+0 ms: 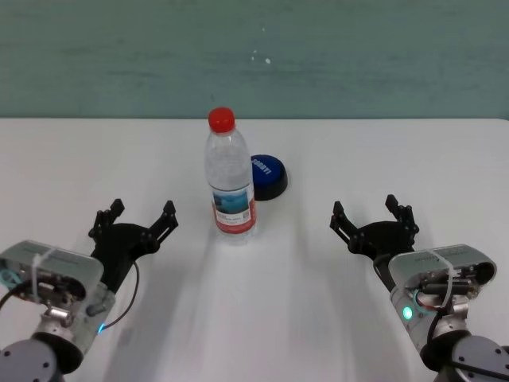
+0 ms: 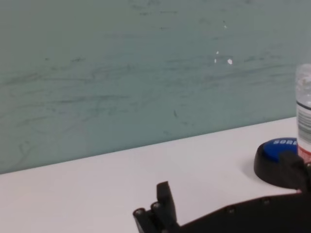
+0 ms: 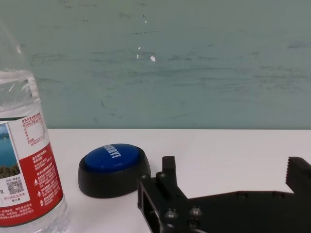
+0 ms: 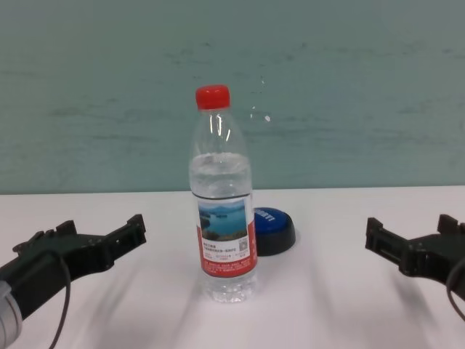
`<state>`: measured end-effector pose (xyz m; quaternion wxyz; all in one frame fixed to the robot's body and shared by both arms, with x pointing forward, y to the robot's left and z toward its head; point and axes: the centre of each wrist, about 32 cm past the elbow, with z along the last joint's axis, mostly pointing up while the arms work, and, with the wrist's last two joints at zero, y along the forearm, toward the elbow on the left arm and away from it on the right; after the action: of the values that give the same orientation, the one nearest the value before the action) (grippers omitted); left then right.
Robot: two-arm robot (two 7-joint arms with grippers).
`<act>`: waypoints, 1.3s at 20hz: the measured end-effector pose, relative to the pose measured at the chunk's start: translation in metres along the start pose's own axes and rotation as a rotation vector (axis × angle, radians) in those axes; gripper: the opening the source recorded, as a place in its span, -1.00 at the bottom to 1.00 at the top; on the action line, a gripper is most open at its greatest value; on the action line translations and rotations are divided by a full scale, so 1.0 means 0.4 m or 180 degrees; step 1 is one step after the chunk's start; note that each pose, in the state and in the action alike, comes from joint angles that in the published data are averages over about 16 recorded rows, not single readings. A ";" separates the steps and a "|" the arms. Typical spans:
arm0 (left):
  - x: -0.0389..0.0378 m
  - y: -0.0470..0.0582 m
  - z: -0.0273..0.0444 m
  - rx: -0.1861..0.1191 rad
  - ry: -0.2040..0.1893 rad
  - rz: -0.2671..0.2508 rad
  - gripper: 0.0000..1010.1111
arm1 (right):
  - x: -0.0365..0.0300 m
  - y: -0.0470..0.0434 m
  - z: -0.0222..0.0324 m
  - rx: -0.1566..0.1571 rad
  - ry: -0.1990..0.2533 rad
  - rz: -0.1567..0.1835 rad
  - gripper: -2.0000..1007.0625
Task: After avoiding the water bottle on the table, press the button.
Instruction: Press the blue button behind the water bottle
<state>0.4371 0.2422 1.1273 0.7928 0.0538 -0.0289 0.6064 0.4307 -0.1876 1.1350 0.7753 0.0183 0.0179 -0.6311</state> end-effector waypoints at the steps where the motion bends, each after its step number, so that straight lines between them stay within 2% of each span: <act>1: 0.000 0.000 -0.001 0.0003 0.0001 0.0001 0.99 | 0.000 0.000 0.000 0.0000 0.0000 0.0000 0.99; 13: 0.000 -0.001 -0.002 0.0021 0.0000 0.0008 0.99 | 0.001 0.000 0.000 0.0002 0.0013 0.0009 0.99; 26: 0.000 -0.001 -0.002 0.0017 0.0000 0.0004 0.99 | 0.009 0.008 0.003 0.0008 0.0030 0.0068 0.99</act>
<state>0.4376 0.2423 1.1263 0.7922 0.0559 -0.0274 0.6071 0.4346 -0.1906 1.1359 0.7819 0.0225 0.0206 -0.6227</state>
